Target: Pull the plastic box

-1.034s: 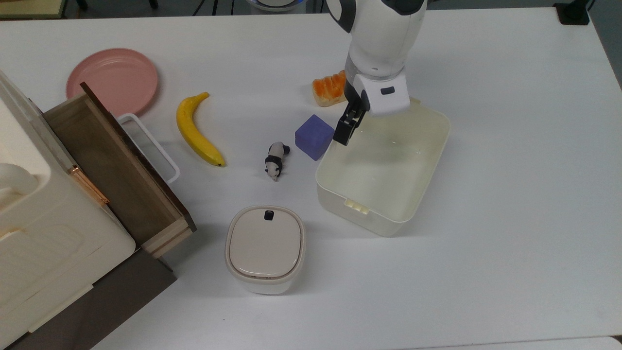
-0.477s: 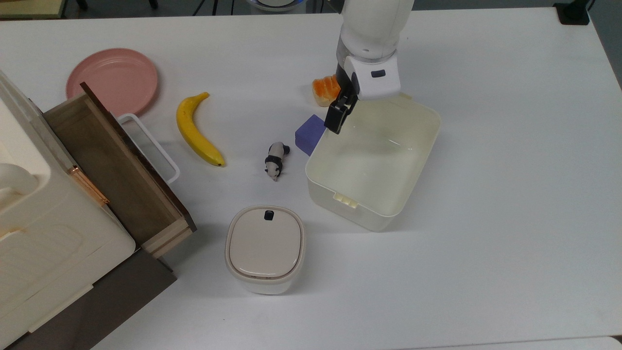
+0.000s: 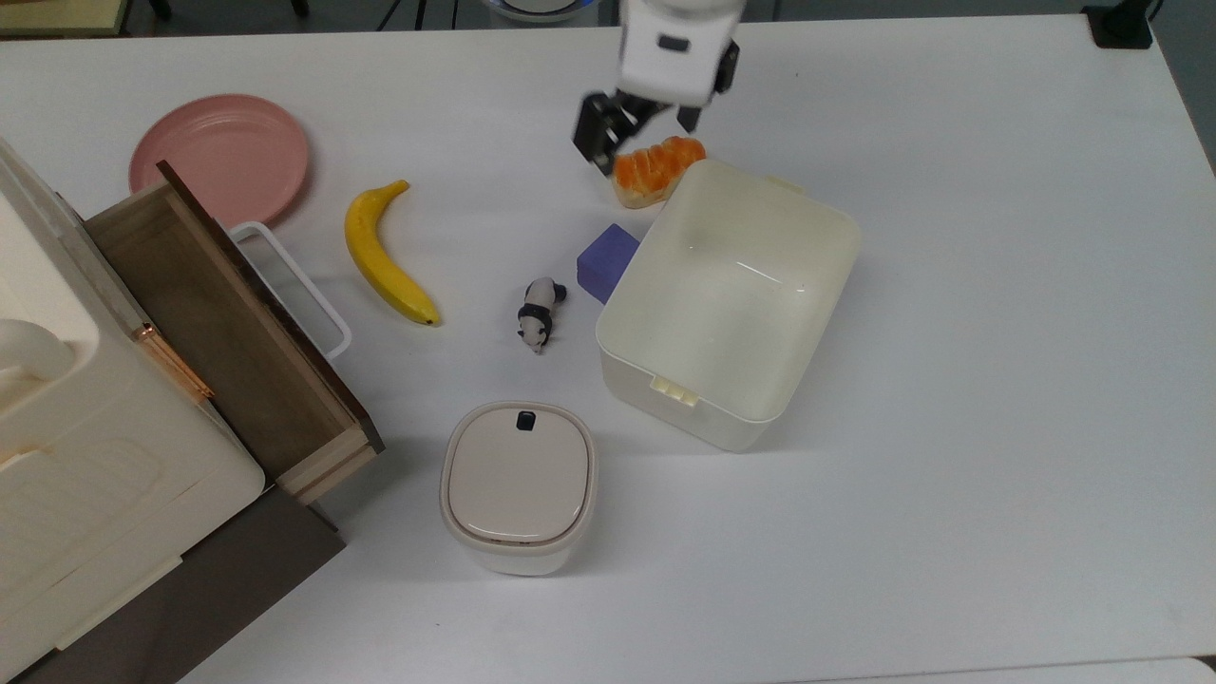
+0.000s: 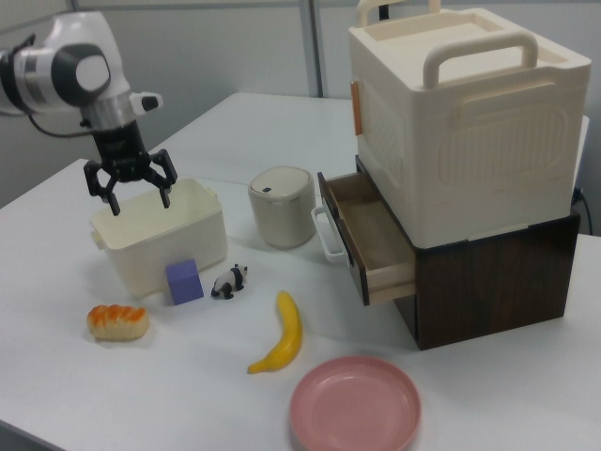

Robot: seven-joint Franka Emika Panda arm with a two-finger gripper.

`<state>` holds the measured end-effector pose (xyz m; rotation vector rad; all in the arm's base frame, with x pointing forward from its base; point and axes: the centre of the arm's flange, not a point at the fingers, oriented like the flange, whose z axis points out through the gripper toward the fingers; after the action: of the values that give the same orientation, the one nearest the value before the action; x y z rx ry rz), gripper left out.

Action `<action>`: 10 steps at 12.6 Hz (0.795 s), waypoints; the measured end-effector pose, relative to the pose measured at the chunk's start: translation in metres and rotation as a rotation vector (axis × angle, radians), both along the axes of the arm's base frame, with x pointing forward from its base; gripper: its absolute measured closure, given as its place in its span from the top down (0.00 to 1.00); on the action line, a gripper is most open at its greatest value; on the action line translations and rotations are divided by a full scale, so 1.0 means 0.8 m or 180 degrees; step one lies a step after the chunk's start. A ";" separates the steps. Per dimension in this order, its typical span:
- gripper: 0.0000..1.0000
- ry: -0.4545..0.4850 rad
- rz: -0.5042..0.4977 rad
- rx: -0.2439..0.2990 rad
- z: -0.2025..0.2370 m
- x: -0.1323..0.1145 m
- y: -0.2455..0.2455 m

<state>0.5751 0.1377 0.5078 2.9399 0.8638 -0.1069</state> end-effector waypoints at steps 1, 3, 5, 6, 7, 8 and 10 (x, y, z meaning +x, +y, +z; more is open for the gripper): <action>1.00 0.0059 -0.0206 -0.0024 0.025 -0.008 -0.022; 1.00 -0.0009 -0.0745 -0.0036 0.075 -0.023 -0.077; 1.00 -0.0168 -0.1233 -0.0022 0.104 -0.031 -0.115; 1.00 -0.0223 -0.1484 -0.0017 0.113 -0.035 -0.126; 1.00 -0.0244 -0.1679 -0.0002 0.116 -0.036 -0.131; 1.00 -0.0235 -0.1813 0.0006 0.114 -0.035 -0.139; 1.00 -0.0174 -0.1978 0.0108 0.108 -0.034 -0.161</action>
<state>0.5475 0.0088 0.5946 3.1066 -0.0791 -0.0444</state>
